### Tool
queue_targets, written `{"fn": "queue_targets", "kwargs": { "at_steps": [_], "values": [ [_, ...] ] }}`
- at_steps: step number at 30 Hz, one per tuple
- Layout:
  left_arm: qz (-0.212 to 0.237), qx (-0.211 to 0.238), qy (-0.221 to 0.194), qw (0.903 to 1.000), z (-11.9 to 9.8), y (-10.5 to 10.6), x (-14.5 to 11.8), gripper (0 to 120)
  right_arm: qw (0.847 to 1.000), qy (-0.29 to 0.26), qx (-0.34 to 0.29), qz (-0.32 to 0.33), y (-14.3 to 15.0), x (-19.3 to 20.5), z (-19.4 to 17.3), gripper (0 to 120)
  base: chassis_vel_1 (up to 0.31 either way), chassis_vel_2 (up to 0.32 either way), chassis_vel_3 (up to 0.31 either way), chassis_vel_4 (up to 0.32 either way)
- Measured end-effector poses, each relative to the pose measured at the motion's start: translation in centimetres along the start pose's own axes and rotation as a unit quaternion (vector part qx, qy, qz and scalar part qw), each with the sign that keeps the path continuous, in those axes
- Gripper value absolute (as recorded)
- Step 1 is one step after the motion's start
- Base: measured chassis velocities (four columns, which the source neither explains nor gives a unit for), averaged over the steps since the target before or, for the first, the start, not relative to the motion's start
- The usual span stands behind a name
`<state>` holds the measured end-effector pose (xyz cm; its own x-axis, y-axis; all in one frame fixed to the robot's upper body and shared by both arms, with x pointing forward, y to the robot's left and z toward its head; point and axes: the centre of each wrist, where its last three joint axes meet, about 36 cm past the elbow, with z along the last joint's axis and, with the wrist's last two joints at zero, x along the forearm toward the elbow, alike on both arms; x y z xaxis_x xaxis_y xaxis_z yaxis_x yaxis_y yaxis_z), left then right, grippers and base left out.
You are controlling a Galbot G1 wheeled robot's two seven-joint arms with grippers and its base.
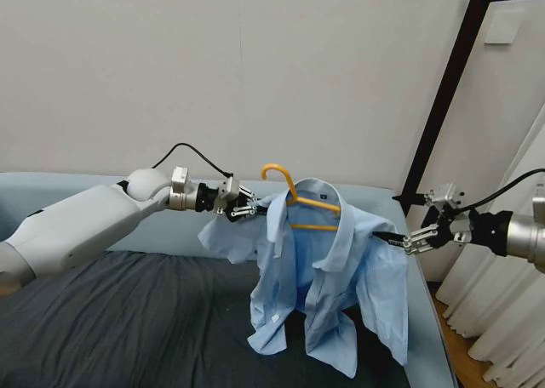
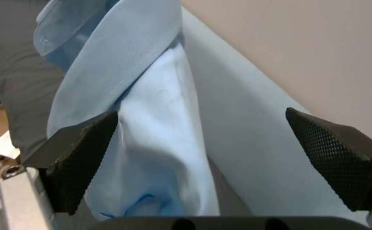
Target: Pick up the clothes from the sofa and hang them on the clothes hanger.
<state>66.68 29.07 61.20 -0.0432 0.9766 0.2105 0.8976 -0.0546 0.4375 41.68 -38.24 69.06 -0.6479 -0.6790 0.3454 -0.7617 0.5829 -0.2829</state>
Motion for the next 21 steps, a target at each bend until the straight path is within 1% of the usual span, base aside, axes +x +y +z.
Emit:
{"fn": "queue_targets", "kwargs": {
  "at_steps": [5,11,13,14,15,16,17,19,20,21],
  "values": [
    [0.016,0.004,0.001,0.9999,-0.2,0.0,-1.6,2,1.000,0.015,0.007,-0.013,1.0,-0.6,0.4,100,0.000,0.000,0.000,0.000],
    [0.031,0.005,0.004,0.9995,-0.4,0.1,-2.8,2,0.999,0.027,0.008,-0.016,1.5,-0.8,0.8,99,0.000,0.000,0.000,0.000],
    [0.037,0.005,0.005,0.9993,-0.4,0.1,-3.0,2,0.999,0.029,0.004,-0.018,1.6,-0.9,0.9,95,0.000,0.000,0.000,0.000],
    [0.041,0.004,0.008,0.9991,-0.4,0.1,-3.1,2,0.999,0.031,0.004,-0.022,1.6,-0.9,1.0,88,0.000,0.000,0.000,0.000],
    [0.041,0.004,0.008,0.9991,-0.4,0.1,-3.1,2,0.999,0.031,0.004,-0.022,1.6,-0.9,1.0,88,0.000,0.000,0.000,0.000],
    [0.043,0.004,0.009,0.9990,-0.3,0.2,-3.2,2,0.999,0.033,0.005,-0.024,1.6,-0.9,1.0,84,0.000,0.000,0.000,0.000],
    [0.044,0.004,0.009,0.9990,-0.4,0.2,-3.3,2,0.999,0.035,0.004,-0.026,1.6,-0.9,1.1,77,0.000,0.000,0.000,0.000],
    [0.047,0.003,0.009,0.9989,-0.4,0.2,-3.4,2,0.999,0.036,0.003,-0.029,1.8,-1.0,1.3,69,0.000,0.000,0.000,0.000],
    [0.047,0.003,0.009,0.9989,-0.4,0.2,-3.4,2,0.999,0.036,0.003,-0.029,1.8,-1.0,1.3,69,0.000,0.000,0.000,0.000],
    [0.048,0.002,0.008,0.9988,-0.5,0.1,-3.5,2,0.999,0.036,0.003,-0.031,1.9,-1.0,1.3,66,0.000,0.000,0.000,0.000]
  ]
}}
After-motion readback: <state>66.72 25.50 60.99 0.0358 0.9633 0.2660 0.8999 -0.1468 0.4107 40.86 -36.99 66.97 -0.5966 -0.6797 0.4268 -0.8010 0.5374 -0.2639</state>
